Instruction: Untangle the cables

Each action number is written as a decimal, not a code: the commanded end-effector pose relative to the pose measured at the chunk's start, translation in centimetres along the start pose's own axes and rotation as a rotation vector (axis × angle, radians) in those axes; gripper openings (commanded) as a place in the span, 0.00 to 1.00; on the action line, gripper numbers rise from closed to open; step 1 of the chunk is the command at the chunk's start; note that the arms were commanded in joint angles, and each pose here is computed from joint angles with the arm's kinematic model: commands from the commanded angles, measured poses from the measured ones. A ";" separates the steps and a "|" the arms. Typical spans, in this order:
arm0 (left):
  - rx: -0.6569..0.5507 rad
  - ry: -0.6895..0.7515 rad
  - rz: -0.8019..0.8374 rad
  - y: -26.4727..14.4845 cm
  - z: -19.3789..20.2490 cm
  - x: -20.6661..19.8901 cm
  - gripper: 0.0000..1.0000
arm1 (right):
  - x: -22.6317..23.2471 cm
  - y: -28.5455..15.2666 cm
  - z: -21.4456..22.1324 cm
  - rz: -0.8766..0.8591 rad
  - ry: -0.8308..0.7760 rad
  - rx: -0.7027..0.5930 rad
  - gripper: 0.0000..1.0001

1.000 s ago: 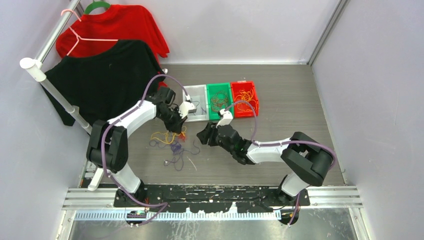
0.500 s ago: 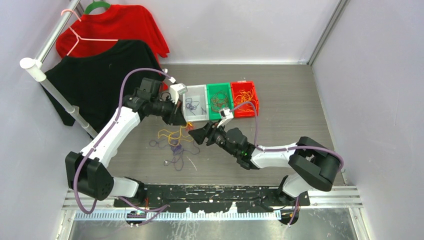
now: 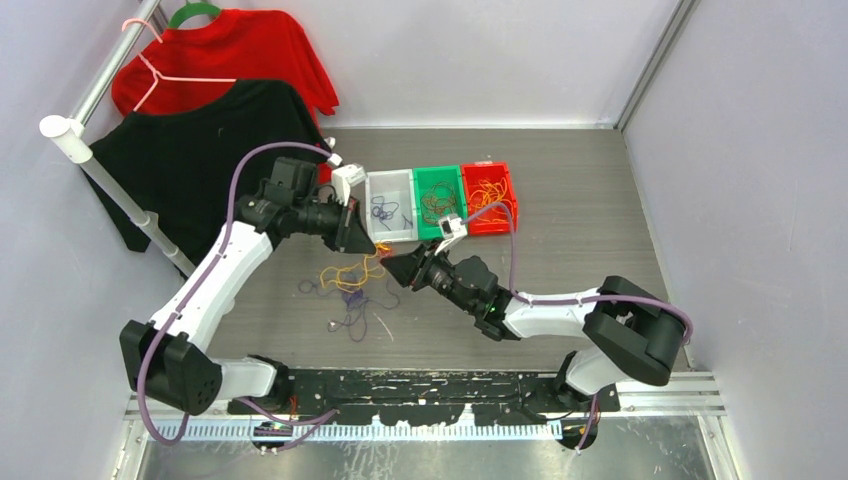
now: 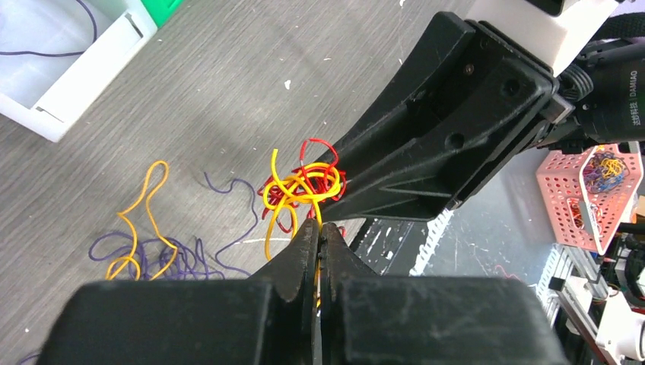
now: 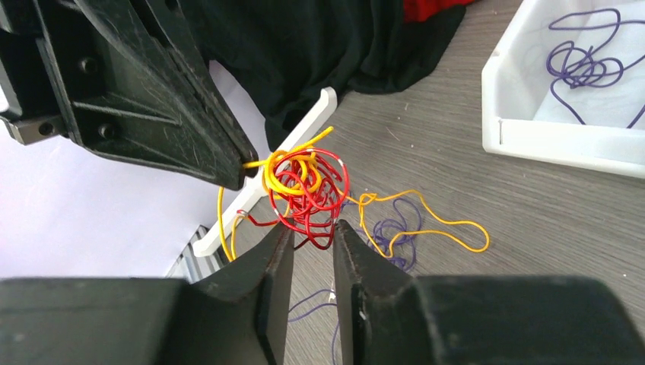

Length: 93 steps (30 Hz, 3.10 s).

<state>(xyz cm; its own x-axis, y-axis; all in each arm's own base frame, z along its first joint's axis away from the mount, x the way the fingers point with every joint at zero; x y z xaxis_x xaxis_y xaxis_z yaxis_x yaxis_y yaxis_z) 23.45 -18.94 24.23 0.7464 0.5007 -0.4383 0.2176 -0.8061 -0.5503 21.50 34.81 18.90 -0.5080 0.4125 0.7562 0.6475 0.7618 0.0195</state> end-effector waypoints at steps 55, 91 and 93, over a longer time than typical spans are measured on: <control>0.261 0.629 -0.336 -6.1 7.5 4.3 0.24 | 3.0 -17.8 -20.3 0.425 -0.256 -0.427 0.01; -0.073 0.403 0.203 -5.1 -1.6 -6.3 0.41 | 11.8 -3.5 -9.8 -0.280 0.066 0.262 0.01; -0.066 0.406 0.201 -5.0 -1.3 -6.1 0.27 | 11.8 -3.4 -9.8 -0.278 0.067 0.261 0.01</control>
<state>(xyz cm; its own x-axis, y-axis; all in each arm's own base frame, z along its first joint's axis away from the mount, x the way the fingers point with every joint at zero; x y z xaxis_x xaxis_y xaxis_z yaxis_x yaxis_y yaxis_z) 18.77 -18.02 30.58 0.9543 0.2057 -0.2168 0.0892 -0.8885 -0.4501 19.08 31.76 29.71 -0.5294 0.2594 0.8077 0.3504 0.9340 -0.0703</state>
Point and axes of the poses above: each gripper's point midway between its finger pads, its own y axis out along the fingers, its own x axis along the line the jaws close on, z = x × y, the point moved 3 cm from there along -y, back along the fingers, and after that the axes turned 7 degrees about y, right-handed, at the moved point
